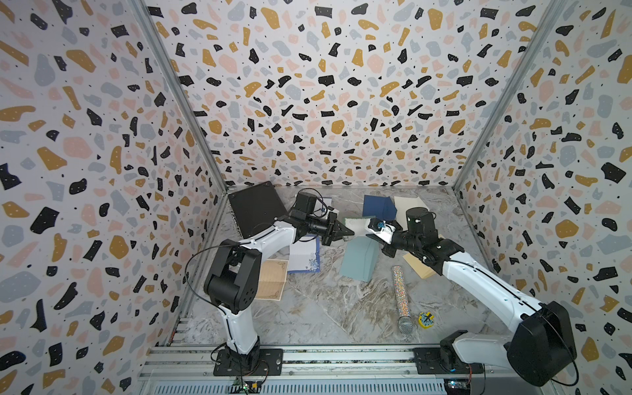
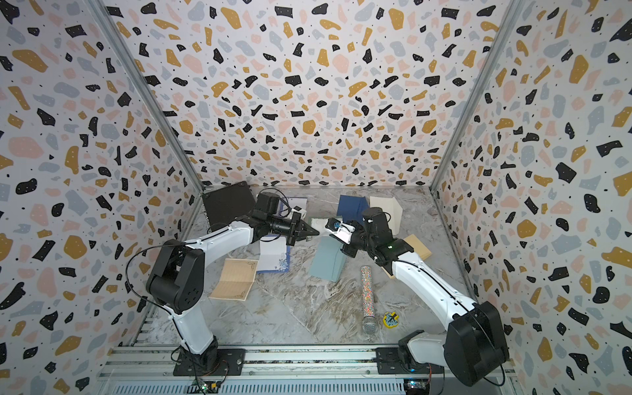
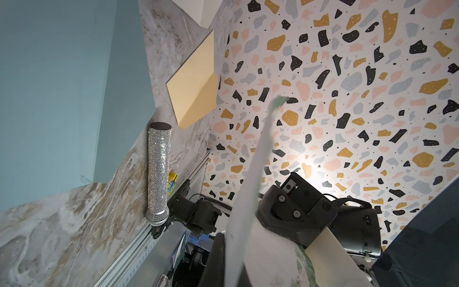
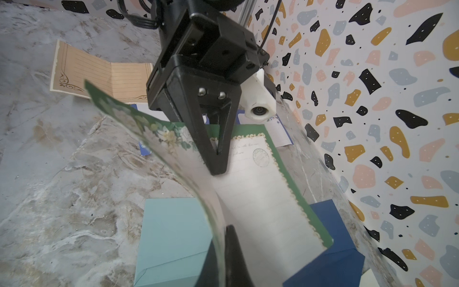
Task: Take the letter paper out of the envelope
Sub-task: Unfold the letter paper.
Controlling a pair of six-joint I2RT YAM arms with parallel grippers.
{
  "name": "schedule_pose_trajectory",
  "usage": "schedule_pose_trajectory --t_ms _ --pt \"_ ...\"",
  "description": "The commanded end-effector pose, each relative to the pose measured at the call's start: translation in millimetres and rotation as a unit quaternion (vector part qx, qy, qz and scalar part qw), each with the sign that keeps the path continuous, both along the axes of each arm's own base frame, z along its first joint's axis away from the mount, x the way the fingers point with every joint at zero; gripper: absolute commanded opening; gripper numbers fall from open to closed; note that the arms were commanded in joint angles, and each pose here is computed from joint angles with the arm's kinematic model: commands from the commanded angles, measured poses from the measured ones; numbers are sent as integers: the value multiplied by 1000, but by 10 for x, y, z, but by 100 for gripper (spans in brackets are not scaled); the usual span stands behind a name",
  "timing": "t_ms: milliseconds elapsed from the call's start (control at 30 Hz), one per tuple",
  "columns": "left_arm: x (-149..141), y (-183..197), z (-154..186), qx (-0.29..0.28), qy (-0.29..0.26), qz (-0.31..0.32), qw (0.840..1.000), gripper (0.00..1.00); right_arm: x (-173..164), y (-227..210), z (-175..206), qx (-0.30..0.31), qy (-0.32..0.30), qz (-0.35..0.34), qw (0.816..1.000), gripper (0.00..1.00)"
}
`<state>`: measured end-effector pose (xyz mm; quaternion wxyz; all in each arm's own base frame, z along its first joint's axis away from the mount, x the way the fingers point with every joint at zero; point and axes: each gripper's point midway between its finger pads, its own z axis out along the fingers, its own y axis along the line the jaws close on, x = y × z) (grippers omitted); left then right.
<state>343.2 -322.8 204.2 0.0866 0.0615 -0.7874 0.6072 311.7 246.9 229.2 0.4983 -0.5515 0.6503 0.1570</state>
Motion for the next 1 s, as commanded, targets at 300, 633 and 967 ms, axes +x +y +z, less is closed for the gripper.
schedule_pose_trajectory --t_ms 300,633,967 --pt "217 40 454 -56 -56 29 996 0 -242 -19 -86 32 49 -33 998 35" --pt "182 52 457 -91 -31 42 994 0 -107 18 -134 104 93 -86 986 44" --pt "52 248 211 1 -87 43 995 0 -67 -301 67 152 107 -200 962 52"
